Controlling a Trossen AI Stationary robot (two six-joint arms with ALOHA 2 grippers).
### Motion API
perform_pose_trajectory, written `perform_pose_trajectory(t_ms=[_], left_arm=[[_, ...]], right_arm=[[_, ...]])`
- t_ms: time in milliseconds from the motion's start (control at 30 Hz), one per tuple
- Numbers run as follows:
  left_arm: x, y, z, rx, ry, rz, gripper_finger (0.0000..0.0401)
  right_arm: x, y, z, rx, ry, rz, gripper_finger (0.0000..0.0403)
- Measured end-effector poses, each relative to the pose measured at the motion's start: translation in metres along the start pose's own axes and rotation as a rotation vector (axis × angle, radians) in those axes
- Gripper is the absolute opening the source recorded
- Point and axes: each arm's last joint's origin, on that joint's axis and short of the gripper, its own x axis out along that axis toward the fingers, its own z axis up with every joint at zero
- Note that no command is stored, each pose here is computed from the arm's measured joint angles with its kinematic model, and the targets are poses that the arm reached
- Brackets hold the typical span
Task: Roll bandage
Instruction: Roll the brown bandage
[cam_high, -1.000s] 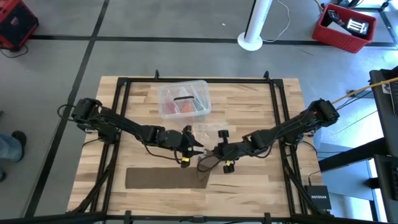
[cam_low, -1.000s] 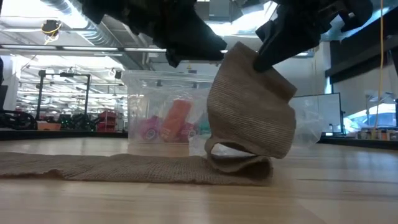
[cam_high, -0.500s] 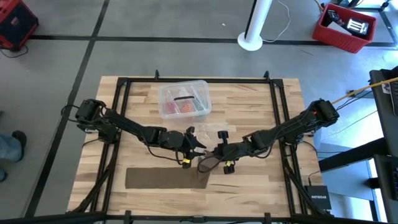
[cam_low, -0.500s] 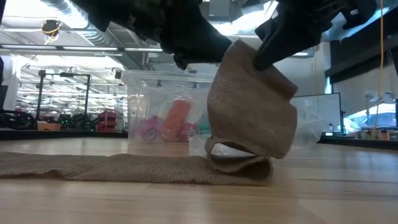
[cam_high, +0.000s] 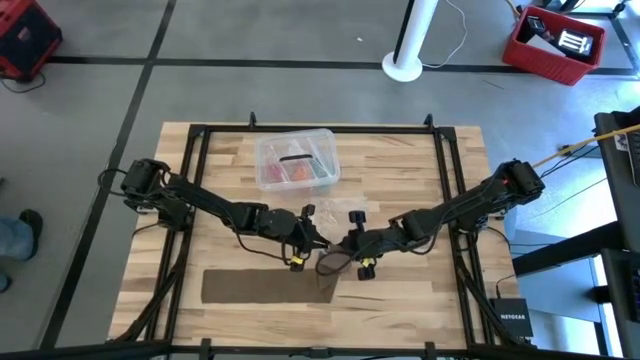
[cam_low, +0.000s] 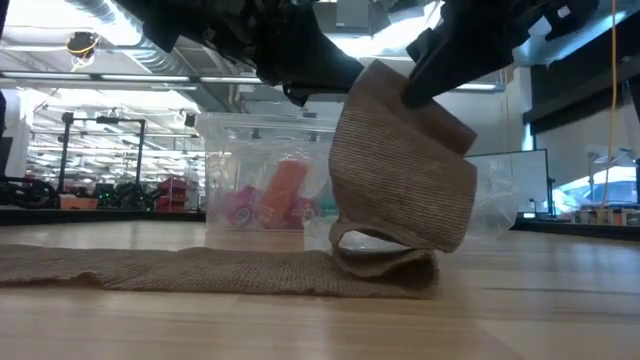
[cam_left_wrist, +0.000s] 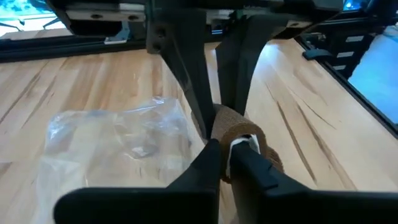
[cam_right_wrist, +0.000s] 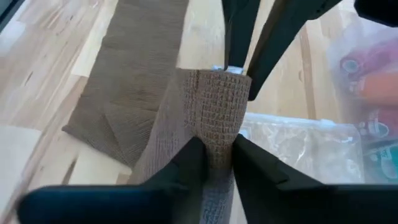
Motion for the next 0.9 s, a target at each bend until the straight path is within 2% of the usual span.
perform_pose_trajectory(t_ms=[133, 300, 433, 500, 667, 800, 900], left_arm=[[-0.007, 0.002, 0.006, 0.025, -0.012, 0.041, 0.0005], [-0.028, 0.005, 0.038, 0.085, -0.134, 0.094, 0.0003], [-0.045, 0.008, 0.055, 0.152, -0.183, 0.166, 0.0002], [-0.057, 0.011, 0.068, 0.177, -0.236, 0.222, 0.0002], [-0.08, 0.018, 0.095, 0.243, -0.327, 0.338, 0.0002], [-0.096, 0.021, 0.117, 0.274, -0.401, 0.371, 0.0002], [-0.099, 0.023, 0.126, 0.277, -0.423, 0.38, 0.0002]], right_arm=[[-0.023, -0.007, 0.02, 0.05, 0.045, -0.032, 0.014], [-0.077, -0.019, 0.033, 0.161, 0.155, -0.053, 0.0196], [-0.119, -0.024, 0.027, 0.241, 0.068, -0.087, 0.0221], [-0.13, -0.022, 0.018, 0.252, 0.009, -0.12, 0.0226], [-0.137, -0.015, -0.007, 0.288, -0.172, -0.124, 0.0229], [-0.117, -0.01, -0.028, 0.304, -0.299, -0.097, 0.0229], [-0.104, -0.013, -0.033, 0.32, -0.454, -0.104, 0.0229]])
